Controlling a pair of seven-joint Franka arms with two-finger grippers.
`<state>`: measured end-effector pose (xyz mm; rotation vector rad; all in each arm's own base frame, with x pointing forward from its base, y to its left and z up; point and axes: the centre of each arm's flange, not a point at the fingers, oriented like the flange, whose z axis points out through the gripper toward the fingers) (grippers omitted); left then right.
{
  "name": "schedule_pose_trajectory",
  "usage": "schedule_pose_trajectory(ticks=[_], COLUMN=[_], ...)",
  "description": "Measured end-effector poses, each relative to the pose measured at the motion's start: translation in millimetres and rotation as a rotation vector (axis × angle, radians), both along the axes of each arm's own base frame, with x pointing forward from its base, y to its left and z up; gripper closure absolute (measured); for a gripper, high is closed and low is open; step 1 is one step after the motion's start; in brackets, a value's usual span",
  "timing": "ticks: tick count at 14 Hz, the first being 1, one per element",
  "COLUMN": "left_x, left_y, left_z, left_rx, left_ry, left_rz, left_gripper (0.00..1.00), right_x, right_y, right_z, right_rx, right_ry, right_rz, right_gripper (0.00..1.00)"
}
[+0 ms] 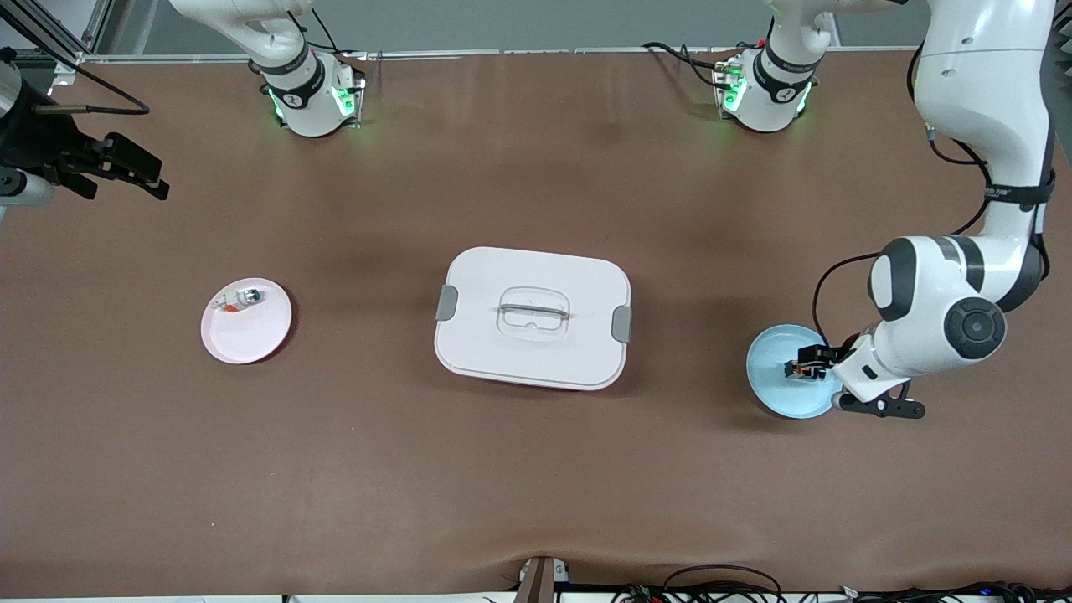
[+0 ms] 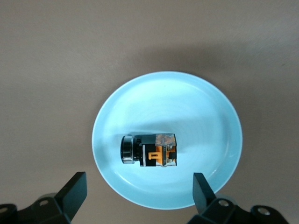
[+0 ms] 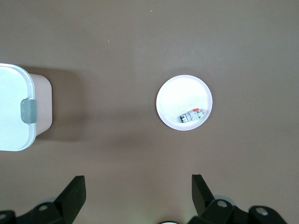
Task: Transfer orange switch to right arm and place
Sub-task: 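Lower the left gripper onto the black-orange switch on the blue plate, then close the left gripper on the switch and lift it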
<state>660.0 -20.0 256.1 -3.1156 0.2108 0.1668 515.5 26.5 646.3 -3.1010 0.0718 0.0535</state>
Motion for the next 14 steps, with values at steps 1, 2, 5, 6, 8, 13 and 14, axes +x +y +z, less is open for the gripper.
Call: schedule_pose_trajectory(ticks=[1, 2, 5, 6, 8, 13, 14], left_x=[-0.2, -0.3, -0.7, 0.2, 1.5, 1.1, 0.8], left_y=[-0.3, -1.0, -1.9, -2.6, -5.7, -8.3, -8.2], left_z=[-8.4, -15.3, -31.7, -36.3, -46.7, -64.4, -65.7], left_rx=[0.000, 0.001, 0.003, 0.002, 0.001, 0.001, 0.001], left_ry=[0.006, 0.009, 0.016, 0.009, -0.004, -0.005, -0.003], left_rz=[-0.001, -0.002, -0.011, -0.017, -0.029, -0.034, -0.034], left_gripper=[0.00, 0.00, 0.00, 0.00, 0.00, 0.00, 0.00], right_x=[0.0, 0.0, 0.2, 0.2, 0.1, 0.2, 0.1], right_y=[0.0, 0.0, 0.0, 0.0, 0.1, 0.8, 1.0], right_z=[0.0, 0.0, -0.4, -0.6, -0.8, -1.1, -1.1], right_rx=[0.000, 0.000, 0.000, 0.000, 0.000, 0.000, 0.000], right_ry=[0.000, 0.000, 0.001, 0.002, 0.003, 0.005, 0.005], right_rz=[0.000, 0.000, 0.000, 0.000, 0.000, 0.002, 0.002], right_gripper=[0.00, 0.00, 0.00, 0.00, 0.00, 0.00, 0.00])
